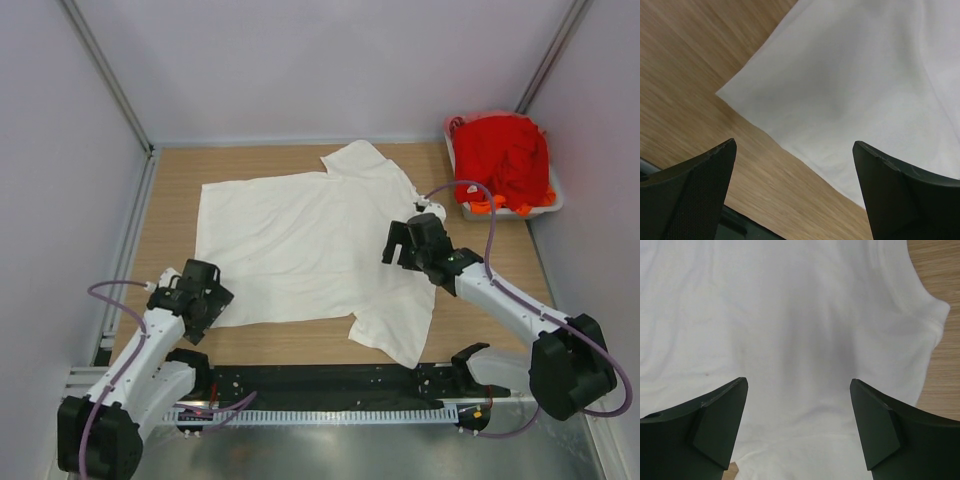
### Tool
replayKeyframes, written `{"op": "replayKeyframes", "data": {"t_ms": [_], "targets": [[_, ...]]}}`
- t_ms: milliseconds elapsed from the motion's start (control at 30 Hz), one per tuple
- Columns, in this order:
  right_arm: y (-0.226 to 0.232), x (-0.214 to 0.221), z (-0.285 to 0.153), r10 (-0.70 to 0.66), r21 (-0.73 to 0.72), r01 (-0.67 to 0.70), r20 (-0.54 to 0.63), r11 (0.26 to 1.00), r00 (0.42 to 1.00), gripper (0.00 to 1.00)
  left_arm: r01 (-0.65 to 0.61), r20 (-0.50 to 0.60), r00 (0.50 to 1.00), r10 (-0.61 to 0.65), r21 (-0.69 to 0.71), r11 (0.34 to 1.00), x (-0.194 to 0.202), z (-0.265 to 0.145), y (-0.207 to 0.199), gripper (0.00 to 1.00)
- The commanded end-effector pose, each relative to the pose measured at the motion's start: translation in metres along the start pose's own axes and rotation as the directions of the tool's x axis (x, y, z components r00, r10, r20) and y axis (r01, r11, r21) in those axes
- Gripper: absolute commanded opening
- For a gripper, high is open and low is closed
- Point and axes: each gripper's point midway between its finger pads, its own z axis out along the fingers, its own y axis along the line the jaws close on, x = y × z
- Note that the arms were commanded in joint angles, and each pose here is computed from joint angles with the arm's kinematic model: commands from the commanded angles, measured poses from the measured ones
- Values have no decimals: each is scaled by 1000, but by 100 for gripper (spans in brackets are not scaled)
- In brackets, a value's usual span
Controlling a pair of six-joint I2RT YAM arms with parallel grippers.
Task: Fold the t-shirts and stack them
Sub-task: Fold the tshirt
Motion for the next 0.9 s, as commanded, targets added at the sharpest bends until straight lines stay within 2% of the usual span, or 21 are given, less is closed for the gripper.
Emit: {"op": "replayKeyframes", "data": {"t_ms": [0,100,267,533,733,867], "targets": [[8,-7,2,31,-70,-30,8,997,1000,90,113,-2,994,-113,-12,994,1,7,12,100],[11,-3,3,43,-105,-43,-6,994,999,90,174,32,984,-174,-3,985,-9,8,15,97],[17,3,5,59,-149,-64,-34,987,998,90,171,46,985,-168,-80,982,-15,18,26,94],[22,14,8,63,-194,-77,-76,978,995,90,201,152,971,-187,-84,976,-36,22,36,77],[21,18,11,64,-191,-79,-86,978,994,90,190,153,972,-180,-55,980,-37,32,29,59],[18,20,13,63,-177,-78,-91,981,994,90,172,122,979,-166,-41,984,-30,41,23,34]]}}
